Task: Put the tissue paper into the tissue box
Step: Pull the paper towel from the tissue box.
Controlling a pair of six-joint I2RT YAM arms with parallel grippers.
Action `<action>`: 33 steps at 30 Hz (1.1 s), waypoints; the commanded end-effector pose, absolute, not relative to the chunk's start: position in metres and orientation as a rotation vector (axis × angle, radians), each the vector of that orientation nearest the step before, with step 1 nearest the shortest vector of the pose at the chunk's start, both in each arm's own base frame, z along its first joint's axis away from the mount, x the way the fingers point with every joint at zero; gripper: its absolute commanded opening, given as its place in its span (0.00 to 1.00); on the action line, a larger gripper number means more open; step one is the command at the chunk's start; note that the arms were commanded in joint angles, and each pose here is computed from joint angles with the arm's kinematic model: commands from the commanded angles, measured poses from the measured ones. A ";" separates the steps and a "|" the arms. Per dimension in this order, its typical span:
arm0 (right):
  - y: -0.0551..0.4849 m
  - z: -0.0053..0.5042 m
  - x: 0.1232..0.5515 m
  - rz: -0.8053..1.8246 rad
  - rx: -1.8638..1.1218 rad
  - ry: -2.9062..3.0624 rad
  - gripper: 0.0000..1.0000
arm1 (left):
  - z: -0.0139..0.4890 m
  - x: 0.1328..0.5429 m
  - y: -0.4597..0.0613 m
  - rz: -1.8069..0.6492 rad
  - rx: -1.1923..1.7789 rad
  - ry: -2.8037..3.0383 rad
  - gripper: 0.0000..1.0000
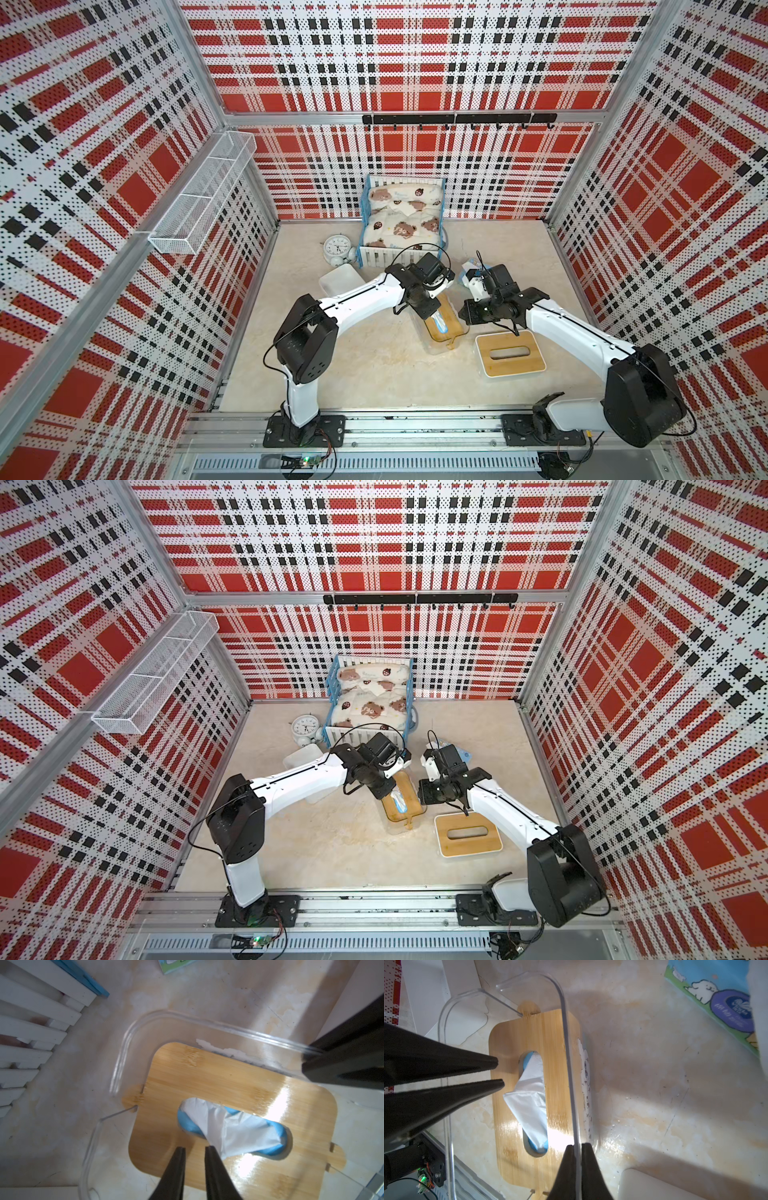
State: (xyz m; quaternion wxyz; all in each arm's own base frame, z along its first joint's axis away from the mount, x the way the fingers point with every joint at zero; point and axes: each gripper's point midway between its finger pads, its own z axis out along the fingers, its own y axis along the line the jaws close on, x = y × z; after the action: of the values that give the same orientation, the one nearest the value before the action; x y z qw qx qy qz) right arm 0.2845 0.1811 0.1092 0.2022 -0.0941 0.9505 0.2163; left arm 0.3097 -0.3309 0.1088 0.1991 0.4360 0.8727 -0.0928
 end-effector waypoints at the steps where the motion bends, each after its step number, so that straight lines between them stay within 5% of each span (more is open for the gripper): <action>1: 0.177 0.120 0.295 0.582 -0.194 2.637 0.00 | 0.112 0.305 -0.319 -0.247 1.205 2.492 0.27; 8: 0.179 0.122 0.296 0.586 -0.198 2.632 0.00 | 0.111 0.312 -0.339 -0.283 1.166 2.466 0.38; 18: 0.183 0.127 0.296 0.618 -0.187 2.609 0.01 | 0.088 0.309 -0.348 -0.256 1.184 2.510 0.41; 33: 0.208 0.133 0.283 0.888 -0.143 2.544 0.20 | 0.099 0.324 -0.341 -0.278 1.039 2.520 0.41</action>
State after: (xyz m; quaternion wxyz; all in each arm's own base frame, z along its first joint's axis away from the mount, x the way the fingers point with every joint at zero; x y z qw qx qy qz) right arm 0.2803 0.1936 0.1119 0.1975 -0.0511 0.9409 0.2704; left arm 0.3159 -0.3483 0.0964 0.1928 0.3974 0.8912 -0.1030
